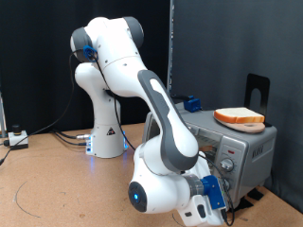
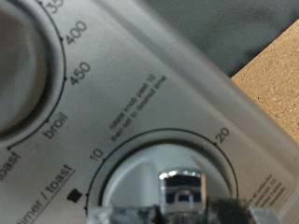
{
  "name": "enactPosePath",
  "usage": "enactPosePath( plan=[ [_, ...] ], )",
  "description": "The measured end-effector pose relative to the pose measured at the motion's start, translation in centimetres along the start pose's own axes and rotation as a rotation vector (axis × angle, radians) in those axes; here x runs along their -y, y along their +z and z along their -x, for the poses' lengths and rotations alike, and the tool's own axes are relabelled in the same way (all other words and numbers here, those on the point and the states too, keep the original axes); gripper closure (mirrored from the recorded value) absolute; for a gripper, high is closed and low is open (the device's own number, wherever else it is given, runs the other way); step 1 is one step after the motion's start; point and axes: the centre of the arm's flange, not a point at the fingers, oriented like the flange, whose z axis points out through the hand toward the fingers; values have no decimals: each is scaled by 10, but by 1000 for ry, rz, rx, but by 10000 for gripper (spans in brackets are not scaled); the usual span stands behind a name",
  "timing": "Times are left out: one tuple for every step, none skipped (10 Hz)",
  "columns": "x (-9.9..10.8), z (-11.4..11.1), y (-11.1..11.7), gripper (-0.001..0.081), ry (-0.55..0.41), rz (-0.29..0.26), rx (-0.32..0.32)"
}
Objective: Make a piece of toast with the oven
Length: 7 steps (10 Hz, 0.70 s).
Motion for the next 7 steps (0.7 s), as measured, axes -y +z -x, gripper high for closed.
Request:
enactPosePath(
  plan=[
    [1, 1, 0, 711, -1, 4, -5],
    [1, 1, 0, 711, 2, 6, -6],
    [1, 1, 0, 711, 8, 6, -6],
    [1, 1, -1, 711, 11, 6, -6],
    [1, 1, -1, 711, 13, 6, -6],
    [1, 1, -1, 711, 15, 8, -7],
    [-2, 2, -7, 711, 21, 14, -15]
  ],
)
